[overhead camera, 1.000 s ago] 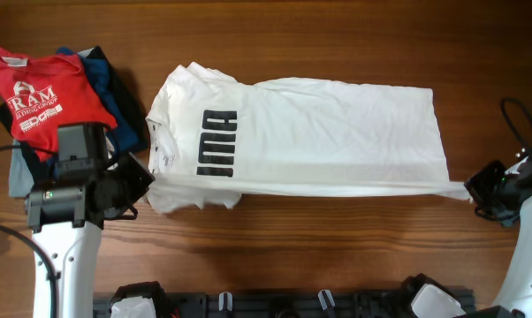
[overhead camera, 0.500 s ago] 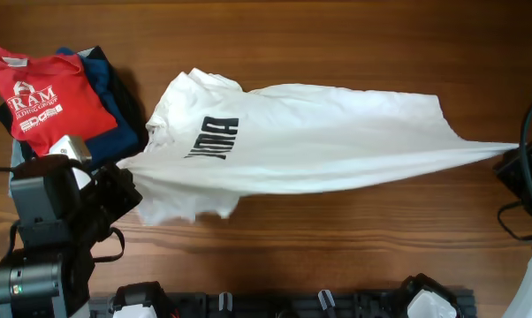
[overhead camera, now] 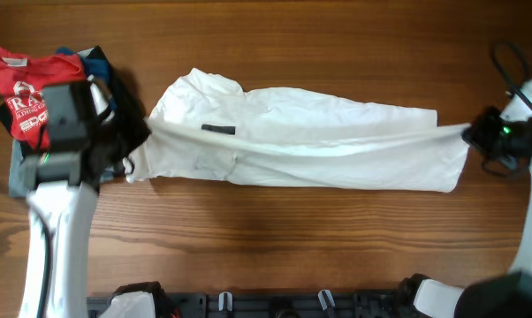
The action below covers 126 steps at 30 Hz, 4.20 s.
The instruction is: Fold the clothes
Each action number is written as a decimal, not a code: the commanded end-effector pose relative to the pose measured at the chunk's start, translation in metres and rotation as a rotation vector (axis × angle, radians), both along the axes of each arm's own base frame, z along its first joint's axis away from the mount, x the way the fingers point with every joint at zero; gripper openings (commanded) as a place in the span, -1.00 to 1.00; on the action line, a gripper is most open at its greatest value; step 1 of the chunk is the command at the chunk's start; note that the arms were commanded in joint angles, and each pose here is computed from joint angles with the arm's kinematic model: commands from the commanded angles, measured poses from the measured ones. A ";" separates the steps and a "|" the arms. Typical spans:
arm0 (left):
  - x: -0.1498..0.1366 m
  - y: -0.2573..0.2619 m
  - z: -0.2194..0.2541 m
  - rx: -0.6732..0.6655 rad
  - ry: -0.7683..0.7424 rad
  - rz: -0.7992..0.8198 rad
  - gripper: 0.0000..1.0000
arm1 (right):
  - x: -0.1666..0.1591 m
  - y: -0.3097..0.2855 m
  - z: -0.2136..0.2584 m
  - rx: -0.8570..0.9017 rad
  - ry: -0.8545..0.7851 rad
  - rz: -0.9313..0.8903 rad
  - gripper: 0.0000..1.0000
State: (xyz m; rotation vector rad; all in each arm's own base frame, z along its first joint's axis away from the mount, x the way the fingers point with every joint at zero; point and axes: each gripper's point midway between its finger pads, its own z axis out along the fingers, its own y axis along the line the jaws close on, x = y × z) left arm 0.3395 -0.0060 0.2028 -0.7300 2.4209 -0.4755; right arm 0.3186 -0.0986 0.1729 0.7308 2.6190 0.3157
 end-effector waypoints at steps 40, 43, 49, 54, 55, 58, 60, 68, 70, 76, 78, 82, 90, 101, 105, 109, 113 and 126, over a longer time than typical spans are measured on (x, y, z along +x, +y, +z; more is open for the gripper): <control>0.024 -0.031 -0.035 0.058 0.701 -0.313 -0.92 | 0.074 -0.020 0.015 -0.230 0.384 0.069 -0.91; 0.000 -0.028 -0.062 0.059 0.827 -0.320 -0.92 | 0.056 -0.015 -0.006 -0.202 0.473 0.084 -0.91; -0.041 -0.021 -0.102 0.077 0.993 -0.326 -0.92 | 0.006 -0.001 -0.057 -0.136 0.685 0.119 -0.91; -0.070 -0.020 -0.131 0.067 1.056 -0.329 -0.92 | -0.027 0.004 -0.086 -0.121 0.752 0.116 -0.91; -0.076 -0.020 -0.135 0.066 1.062 -0.328 -0.92 | -0.033 0.004 -0.090 -0.118 0.752 0.105 -0.91; -0.094 -0.020 -0.143 0.067 1.046 -0.318 -0.92 | -0.059 -0.001 -0.101 -0.104 0.747 0.035 -0.91; -0.099 -0.020 -0.143 0.069 1.027 -0.292 -0.92 | -0.071 -0.007 -0.101 -0.095 0.726 -0.031 -0.91; -0.108 -0.009 -0.120 0.126 0.871 -0.124 -0.92 | -0.106 -0.045 -0.072 -0.052 0.551 -0.326 -0.91; -0.107 -0.006 -0.112 0.142 0.836 -0.099 -0.92 | -0.110 -0.049 -0.065 -0.051 0.526 -0.352 -0.91; -0.117 -0.006 -0.093 0.143 0.795 -0.096 -0.92 | -0.114 -0.050 -0.061 -0.061 0.521 -0.362 -0.91; -0.119 -0.006 -0.090 0.143 0.792 -0.096 -0.92 | -0.116 -0.050 -0.063 -0.060 0.529 -0.363 -0.91; -0.124 -0.006 -0.086 0.141 0.799 -0.092 -0.92 | -0.119 -0.048 -0.068 -0.055 0.540 -0.363 -0.91; -0.138 -0.005 -0.072 0.140 0.752 -0.061 -0.92 | -0.126 -0.055 -0.064 -0.087 0.543 -0.434 -0.91; -0.119 -0.004 -0.072 0.141 0.569 -0.025 -0.92 | -0.111 -0.050 -0.057 -0.055 0.444 -0.399 -0.91; -0.094 -0.004 -0.075 0.141 0.470 -0.018 -0.92 | -0.088 -0.044 -0.057 -0.025 0.356 -0.329 -0.91; -0.065 -0.004 -0.072 0.140 0.360 -0.010 -0.92 | -0.077 -0.047 -0.057 -0.044 0.316 -0.320 -0.91; -0.039 -0.005 -0.072 0.139 0.283 -0.005 -0.92 | -0.067 -0.049 -0.055 -0.060 0.280 -0.311 -0.91; -0.009 -0.005 -0.108 0.139 0.308 -0.007 -0.92 | -0.043 -0.050 -0.051 -0.077 0.193 -0.285 -0.91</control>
